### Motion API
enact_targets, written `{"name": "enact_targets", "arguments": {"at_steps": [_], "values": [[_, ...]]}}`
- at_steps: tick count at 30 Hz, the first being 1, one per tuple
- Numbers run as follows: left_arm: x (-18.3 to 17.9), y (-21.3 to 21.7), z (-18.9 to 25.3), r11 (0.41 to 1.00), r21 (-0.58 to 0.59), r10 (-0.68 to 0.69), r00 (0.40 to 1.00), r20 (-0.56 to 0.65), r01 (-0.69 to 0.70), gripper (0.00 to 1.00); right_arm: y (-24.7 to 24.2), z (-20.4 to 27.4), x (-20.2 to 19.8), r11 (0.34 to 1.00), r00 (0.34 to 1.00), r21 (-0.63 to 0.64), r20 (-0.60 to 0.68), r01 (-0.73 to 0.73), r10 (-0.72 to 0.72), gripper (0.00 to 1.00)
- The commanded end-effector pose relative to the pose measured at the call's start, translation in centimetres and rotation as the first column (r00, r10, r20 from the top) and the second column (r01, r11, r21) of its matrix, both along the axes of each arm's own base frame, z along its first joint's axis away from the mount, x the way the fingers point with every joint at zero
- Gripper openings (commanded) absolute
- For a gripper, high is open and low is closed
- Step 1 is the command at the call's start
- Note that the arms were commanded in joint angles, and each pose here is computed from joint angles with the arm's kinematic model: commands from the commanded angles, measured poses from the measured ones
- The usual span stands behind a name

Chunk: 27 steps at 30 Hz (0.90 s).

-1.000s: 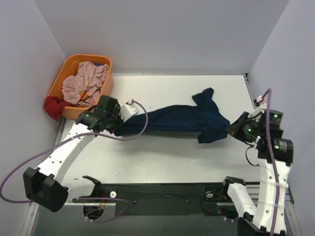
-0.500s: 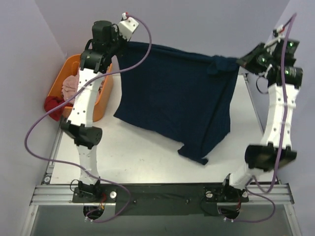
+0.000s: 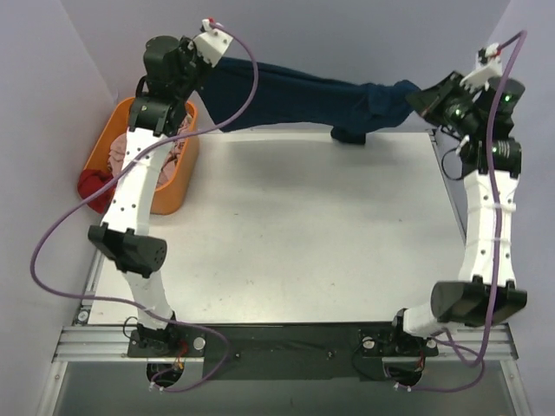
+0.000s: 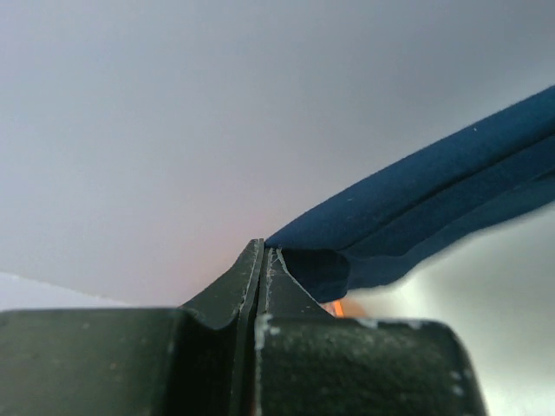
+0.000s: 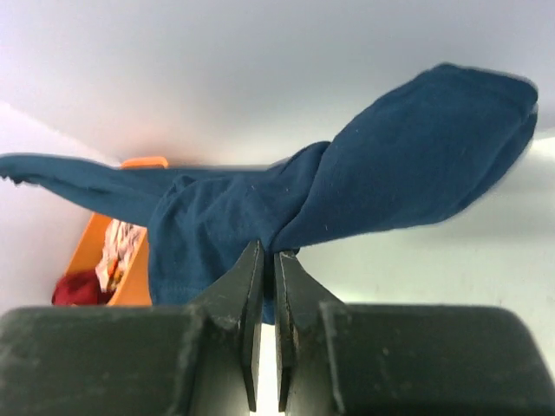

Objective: Fold and stack the t-shirts
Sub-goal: Flatten out the tshirt

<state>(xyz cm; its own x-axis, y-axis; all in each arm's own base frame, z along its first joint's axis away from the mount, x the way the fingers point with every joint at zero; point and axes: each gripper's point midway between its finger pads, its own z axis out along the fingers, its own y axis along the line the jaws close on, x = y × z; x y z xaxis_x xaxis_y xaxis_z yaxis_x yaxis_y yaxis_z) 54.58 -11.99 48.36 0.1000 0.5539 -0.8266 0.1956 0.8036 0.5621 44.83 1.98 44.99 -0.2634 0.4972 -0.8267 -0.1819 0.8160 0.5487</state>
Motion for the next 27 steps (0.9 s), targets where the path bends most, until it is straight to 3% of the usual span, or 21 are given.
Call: {"name": "enact_targets", "arguments": {"at_steps": [1,4,7,9,11,12,15,17,19,22,24,27], "values": [[-2.6,0.7,-2.4,0.993,0.106,-0.046,0.998,-0.044,0.05,0.0,2.0,-9.6,-2.6,0.997,0.987,-0.026,-0.145,-0.079,0.075,0.0],[-3.4,0.9,-11.4,0.976,0.198,-0.049,0.973,-0.224,0.094,0.0,4.1,-17.4,-5.2,0.994,0.949,-0.026,-0.3,-0.108,0.096,0.0],[-5.3,0.5,-19.1,0.94,0.282,-0.082,0.93,-0.359,0.192,0.0,6.6,-27.8,-9.3,0.991,0.847,0.016,-0.517,-0.134,0.123,0.09],[-7.6,0.2,-24.9,0.911,0.318,-0.09,0.877,-0.472,0.264,0.0,7.7,-33.2,-12.4,0.991,0.769,0.015,-0.63,-0.13,0.11,0.16],[-11.2,0.2,-31.9,0.88,0.32,-0.089,0.784,-0.615,0.351,0.0,7.9,-37.1,-15.3,0.995,0.692,0.019,-0.717,-0.102,0.085,0.23],[-12.6,0.0,-33.7,0.867,0.314,-0.098,0.749,-0.656,0.388,0.0,7.8,-38.9,-17.1,0.997,0.636,0.024,-0.769,-0.073,0.065,0.3],[-16.8,0.9,-39.6,0.844,0.293,-0.073,0.639,-0.766,0.448,0.0,6.6,-41.4,-20.6,0.999,0.532,-0.025,-0.847,-0.032,-0.005,0.37],[-18.6,1.6,-41.6,0.838,0.285,-0.053,0.589,-0.806,0.465,0.0,5.6,-41.4,-21.8,0.996,0.506,-0.08,-0.861,-0.035,-0.051,0.42],[-19.4,2.1,-42.2,0.847,0.277,-0.037,0.569,-0.822,0.454,0.0,4.7,-40.5,-21.7,0.99,0.532,-0.137,-0.842,-0.047,-0.091,0.45],[-19.1,2.6,-41.5,0.877,0.27,-0.016,0.586,-0.81,0.397,0.0,4.5,-38.1,-19.3,0.981,0.615,-0.176,-0.783,-0.083,-0.089,0.47],[-18.5,2.7,-41.0,0.891,0.266,-0.01,0.6,-0.8,0.369,0.0,4.6,-37.3,-17.4,0.976,0.633,-0.191,-0.77,-0.109,-0.08,0.47],[-18.0,2.6,-40.6,0.896,0.265,-0.008,0.61,-0.792,0.357,0.0,4.4,-39.0,-15.8,0.965,0.566,-0.21,-0.82,-0.159,-0.085,0.47]]}}
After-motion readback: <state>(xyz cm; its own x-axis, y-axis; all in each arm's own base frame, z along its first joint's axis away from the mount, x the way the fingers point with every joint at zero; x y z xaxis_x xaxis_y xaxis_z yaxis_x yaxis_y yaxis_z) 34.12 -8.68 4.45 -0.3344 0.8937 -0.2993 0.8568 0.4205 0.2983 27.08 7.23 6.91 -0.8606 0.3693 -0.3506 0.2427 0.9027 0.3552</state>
